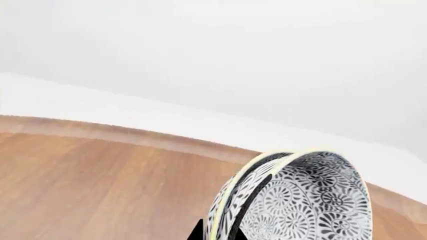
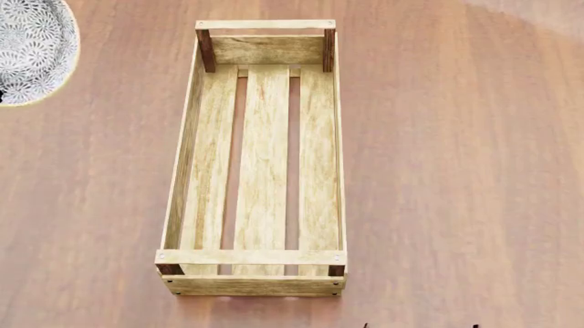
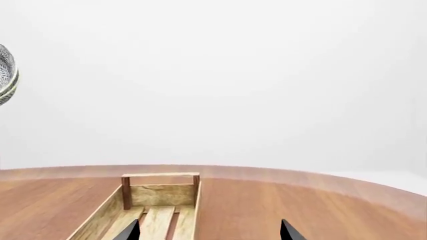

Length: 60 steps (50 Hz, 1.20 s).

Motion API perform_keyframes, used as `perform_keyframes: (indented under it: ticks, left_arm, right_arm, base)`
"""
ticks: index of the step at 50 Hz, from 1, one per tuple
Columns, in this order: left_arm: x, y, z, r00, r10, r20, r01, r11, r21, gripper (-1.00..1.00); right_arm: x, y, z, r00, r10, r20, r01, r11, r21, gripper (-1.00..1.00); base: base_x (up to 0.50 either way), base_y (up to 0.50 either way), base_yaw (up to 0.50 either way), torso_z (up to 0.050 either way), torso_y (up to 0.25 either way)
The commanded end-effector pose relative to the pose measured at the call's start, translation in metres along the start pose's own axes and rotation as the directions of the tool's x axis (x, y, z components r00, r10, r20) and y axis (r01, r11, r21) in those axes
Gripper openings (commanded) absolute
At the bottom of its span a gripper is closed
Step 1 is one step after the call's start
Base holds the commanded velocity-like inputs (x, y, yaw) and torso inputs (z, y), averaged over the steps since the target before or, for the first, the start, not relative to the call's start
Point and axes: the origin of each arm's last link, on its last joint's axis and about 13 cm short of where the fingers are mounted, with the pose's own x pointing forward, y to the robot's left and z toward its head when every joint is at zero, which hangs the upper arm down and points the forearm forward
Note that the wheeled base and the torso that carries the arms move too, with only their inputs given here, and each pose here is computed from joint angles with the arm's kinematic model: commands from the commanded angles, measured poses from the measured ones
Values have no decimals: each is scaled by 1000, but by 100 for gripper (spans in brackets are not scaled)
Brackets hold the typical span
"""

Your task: Stack the right bowl on the left bowl and place them in the tray.

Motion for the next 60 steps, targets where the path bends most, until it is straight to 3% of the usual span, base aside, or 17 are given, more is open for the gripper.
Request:
perform_keyframes:
  ticks: [1, 5, 16, 22, 30, 39, 49, 54, 60]
  left_arm:
    - [19, -46, 16, 974, -206, 93, 201, 978, 54, -100]
    - [27, -62, 19, 960, -260, 106, 254, 965, 68, -100]
    - [49, -87, 17, 929, -353, 114, 344, 935, 91, -100]
    - [58, -109, 0, 909, -407, 84, 397, 911, 115, -100]
    - [56, -135, -15, 889, -457, 6, 457, 889, 16, -100]
    - [55, -145, -30, 880, -473, -44, 471, 881, -37, -100]
    - [62, -150, -44, 877, -449, -170, 418, 888, -188, -100]
    - [73, -148, -54, 870, -372, -322, 281, 913, -295, -100]
    - [80, -146, -63, 873, -291, -391, 170, 933, -316, -100]
  right_arm:
    - [3, -2, -1, 1000, -1, 14, 1, 1000, -2, 100]
    - [4, -3, -2, 1000, -8, 10, 8, 1000, -3, 100]
    - [7, -3, -2, 1000, 1, 9, -1, 1000, -13, 100]
    - [8, -3, 0, 1000, 4, 15, -4, 1000, -16, 100]
    - [5, -4, -1, 1000, 2, 12, -2, 1000, -23, 100]
    - [2, -5, -1, 1000, -1, 8, 2, 999, -35, 100]
    - [-1, -6, -2, 1000, -5, -2, 5, 999, -41, 100]
    - [-2, -7, -3, 1000, -8, -6, 7, 999, -42, 100]
    - [-3, -6, -4, 1000, -6, -9, 5, 999, -44, 100]
  base:
    - [0, 0, 0, 0, 0]
    - [0, 0, 0, 0, 0]
    - [0, 0, 0, 0, 2]
    - [0, 0, 0, 2, 0]
    - [0, 0, 0, 0, 1]
    - [0, 0, 0, 0, 1]
    - [0, 0, 0, 0, 1]
    - [0, 0, 0, 2, 0]
    - [0, 0, 0, 0, 2]
